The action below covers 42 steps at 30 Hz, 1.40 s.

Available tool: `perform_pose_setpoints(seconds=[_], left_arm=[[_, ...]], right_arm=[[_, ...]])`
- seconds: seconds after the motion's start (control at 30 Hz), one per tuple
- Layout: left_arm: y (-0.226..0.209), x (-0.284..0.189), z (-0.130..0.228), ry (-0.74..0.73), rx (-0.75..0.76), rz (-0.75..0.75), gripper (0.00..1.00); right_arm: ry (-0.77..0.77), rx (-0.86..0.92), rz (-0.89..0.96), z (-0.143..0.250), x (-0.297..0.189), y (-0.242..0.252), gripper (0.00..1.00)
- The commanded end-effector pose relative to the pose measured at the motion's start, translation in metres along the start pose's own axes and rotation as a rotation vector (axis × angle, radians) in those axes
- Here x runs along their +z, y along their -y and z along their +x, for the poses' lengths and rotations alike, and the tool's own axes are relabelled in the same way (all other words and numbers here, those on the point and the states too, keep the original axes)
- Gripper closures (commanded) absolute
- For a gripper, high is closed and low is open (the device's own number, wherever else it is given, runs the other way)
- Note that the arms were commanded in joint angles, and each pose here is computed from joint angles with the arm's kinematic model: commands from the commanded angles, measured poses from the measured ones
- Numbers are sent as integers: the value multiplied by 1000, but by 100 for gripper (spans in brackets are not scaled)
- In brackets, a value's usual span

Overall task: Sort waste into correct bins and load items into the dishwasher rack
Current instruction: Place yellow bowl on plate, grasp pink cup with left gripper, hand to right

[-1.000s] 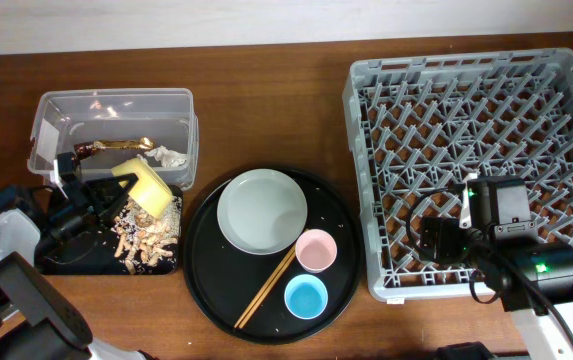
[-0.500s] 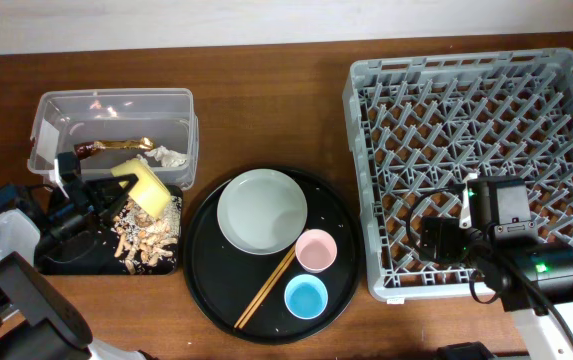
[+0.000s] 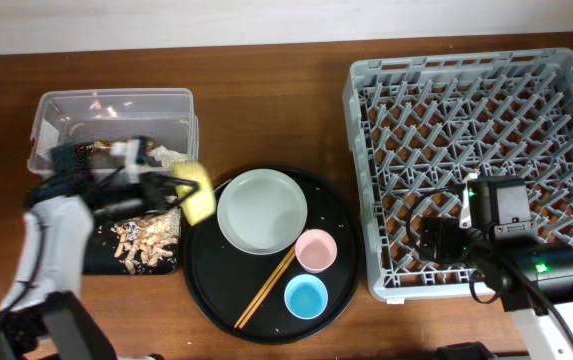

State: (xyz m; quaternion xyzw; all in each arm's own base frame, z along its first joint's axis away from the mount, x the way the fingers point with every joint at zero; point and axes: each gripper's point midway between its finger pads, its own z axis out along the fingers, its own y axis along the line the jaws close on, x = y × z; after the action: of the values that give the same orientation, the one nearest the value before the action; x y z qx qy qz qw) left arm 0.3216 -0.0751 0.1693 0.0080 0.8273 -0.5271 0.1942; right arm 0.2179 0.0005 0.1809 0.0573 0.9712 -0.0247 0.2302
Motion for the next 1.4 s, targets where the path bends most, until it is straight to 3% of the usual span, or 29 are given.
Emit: perform_pose_setpoints(seconds=[0.0, 0.13, 0.27, 0.4, 0.47, 0.5, 0.6, 0.7, 0.8, 0.87, 1.13, 1.3, 1.37], left_arm=[[-15, 45, 19, -168, 172, -289, 100], [-24, 96, 34, -274, 430, -606, 100], [-16, 122, 41, -281, 594, -726, 99], [-27, 134, 50, -327, 590, -729, 99], [-28, 136, 52, -334, 586, -723, 87], [-28, 136, 51, -333, 586, -722, 74], [-27, 136, 52, -335, 585, -716, 58], [0, 140, 54, -345, 575, -614, 54], [40, 151, 67, -372, 550, -397, 46], [50, 154, 82, -418, 517, -318, 46], [15, 174, 136, -607, 567, -475, 47], [-9, 184, 132, -592, 552, -578, 69], [-7, 187, 129, -577, 561, -571, 89]], right_arm=[[24, 11, 2, -6, -5, 0, 1], [24, 10, 2, -5, -5, 0, 1], [24, 10, 2, -5, -5, 0, 1], [24, 11, 2, -5, -5, 0, 1], [24, 10, 2, -5, -5, 0, 1], [24, 10, 2, -5, -5, 0, 1], [24, 10, 2, -5, -5, 0, 1], [24, 10, 2, -5, -5, 0, 1], [24, 10, 2, -5, -5, 0, 1], [24, 10, 2, -5, -5, 0, 1], [22, 10, -6, -5, -5, -1, 1], [19, 10, -6, -4, -5, -1, 1], [18, 10, -5, -4, -5, -1, 1]])
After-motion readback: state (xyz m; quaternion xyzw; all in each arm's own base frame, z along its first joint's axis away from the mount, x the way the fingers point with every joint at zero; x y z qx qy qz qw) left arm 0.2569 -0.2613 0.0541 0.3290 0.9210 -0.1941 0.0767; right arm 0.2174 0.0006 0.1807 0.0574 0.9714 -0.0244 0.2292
